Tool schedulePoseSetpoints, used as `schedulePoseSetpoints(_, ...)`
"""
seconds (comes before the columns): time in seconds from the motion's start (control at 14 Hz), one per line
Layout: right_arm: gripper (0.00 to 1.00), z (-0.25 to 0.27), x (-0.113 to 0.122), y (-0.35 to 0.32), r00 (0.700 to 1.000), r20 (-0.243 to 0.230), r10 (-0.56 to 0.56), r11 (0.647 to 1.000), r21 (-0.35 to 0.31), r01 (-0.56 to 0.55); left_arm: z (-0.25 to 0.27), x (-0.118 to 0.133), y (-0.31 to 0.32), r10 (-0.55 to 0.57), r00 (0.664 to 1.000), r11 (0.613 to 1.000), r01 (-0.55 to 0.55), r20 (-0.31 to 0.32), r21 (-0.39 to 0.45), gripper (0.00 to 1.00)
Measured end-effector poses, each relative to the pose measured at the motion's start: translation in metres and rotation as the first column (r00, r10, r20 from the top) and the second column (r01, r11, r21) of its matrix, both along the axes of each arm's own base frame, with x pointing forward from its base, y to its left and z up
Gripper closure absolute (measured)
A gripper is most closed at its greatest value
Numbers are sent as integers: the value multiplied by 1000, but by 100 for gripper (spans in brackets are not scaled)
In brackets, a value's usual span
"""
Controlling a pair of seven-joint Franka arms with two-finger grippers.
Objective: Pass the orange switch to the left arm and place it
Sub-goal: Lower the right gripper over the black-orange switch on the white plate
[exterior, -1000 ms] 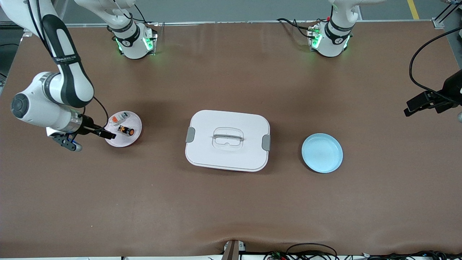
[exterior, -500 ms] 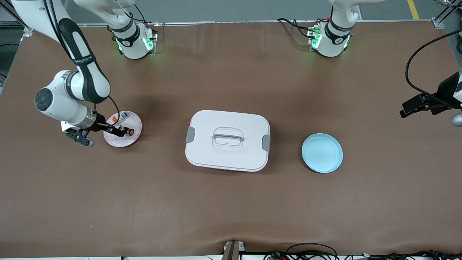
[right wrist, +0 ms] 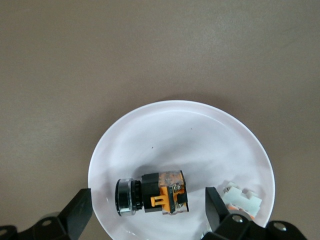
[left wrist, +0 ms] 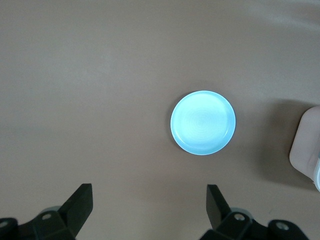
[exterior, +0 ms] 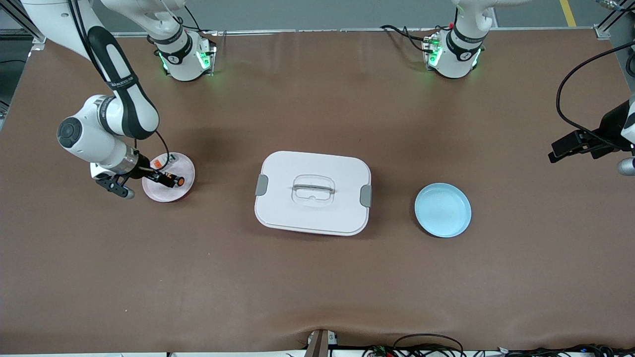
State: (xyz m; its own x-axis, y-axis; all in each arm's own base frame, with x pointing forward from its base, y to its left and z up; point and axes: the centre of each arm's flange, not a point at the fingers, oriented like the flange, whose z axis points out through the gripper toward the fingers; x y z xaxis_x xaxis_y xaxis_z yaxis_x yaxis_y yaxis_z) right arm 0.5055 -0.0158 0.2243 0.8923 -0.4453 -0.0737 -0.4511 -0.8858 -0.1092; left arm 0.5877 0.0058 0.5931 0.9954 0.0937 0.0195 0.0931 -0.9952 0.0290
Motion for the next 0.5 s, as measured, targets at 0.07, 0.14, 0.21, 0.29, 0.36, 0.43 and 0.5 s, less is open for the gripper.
schedulePoseSetpoints(0.07, 0, -2, -1, 0, 1000, -3, 0, 1000, 0, 0, 0, 0, 0, 0, 1000, 1000, 0, 0, 0, 0)
schedulePoseSetpoints(0.14, 0, -3, -2, 0, 1000, -4, 0, 1000, -1, 0, 0, 0, 0, 0, 1000, 1000, 0, 0, 0, 0)
schedulePoseSetpoints(0.21, 0, -6, -2, 1, 1000, -4, 2, 1000, -3, -2, 0, 0, 0, 0, 1000, 1000, 0, 0, 0, 0)
schedulePoseSetpoints(0.29, 0, -9, -3, 3, 1000, -5, 6, 1000, -4, -6, 0, 0, 0, 0, 1000, 1000, 0, 0, 0, 0)
schedulePoseSetpoints(0.36, 0, -11, -3, 7, 1000, -4, 13, 1000, -6, -13, 0, 0, 0, 0, 1000, 1000, 0, 0, 0, 0)
schedulePoseSetpoints(0.43, 0, -14, -3, 10, 1000, -4, 19, 1000, -8, -19, 0, 0, 0, 0, 1000, 1000, 0, 0, 0, 0)
schedulePoseSetpoints(0.5, 0, -16, -3, 12, 1000, -6, 24, 1000, -8, -24, 0, 0, 0, 0, 1000, 1000, 0, 0, 0, 0)
